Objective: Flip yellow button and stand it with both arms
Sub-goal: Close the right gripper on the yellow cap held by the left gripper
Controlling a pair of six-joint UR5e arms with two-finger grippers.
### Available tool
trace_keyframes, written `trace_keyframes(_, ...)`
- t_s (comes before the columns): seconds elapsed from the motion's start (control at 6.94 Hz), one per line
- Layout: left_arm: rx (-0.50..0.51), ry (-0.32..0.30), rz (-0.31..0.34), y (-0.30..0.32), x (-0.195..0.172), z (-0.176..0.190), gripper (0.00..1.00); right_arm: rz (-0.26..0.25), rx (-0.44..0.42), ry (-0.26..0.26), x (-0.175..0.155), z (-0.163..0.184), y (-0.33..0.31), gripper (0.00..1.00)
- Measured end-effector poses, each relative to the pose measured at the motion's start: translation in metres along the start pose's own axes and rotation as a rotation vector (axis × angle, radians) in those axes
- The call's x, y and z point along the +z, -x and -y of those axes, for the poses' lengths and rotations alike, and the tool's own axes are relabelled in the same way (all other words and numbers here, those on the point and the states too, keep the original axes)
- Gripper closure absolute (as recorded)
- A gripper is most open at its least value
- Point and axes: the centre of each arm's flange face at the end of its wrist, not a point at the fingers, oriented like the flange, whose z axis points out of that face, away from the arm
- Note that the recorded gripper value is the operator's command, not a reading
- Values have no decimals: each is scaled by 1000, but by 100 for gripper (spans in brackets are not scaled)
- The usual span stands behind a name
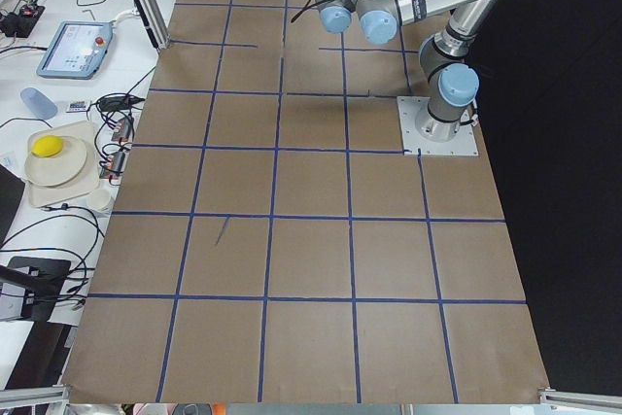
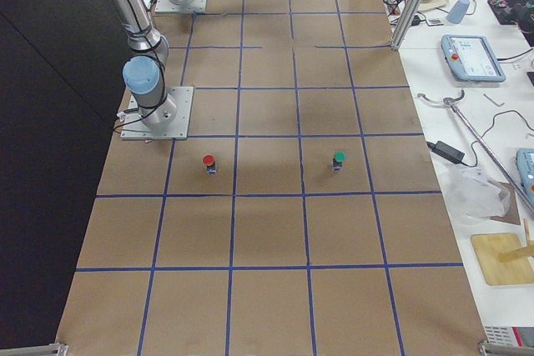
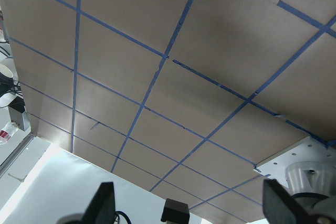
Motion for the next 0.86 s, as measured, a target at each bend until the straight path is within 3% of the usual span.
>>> trace_keyframes(0.43,1,0,-2,0,1,0,84,35,31,31,-9,-20,-2,2)
trace_keyframes(0.72,4,1,-2,-1,1,0,84,42,43,50,-12,-28,-6,9)
trace_keyframes(0.86,5,1,-2,-1,1,0,84,45,46,66,-11,-30,-7,20)
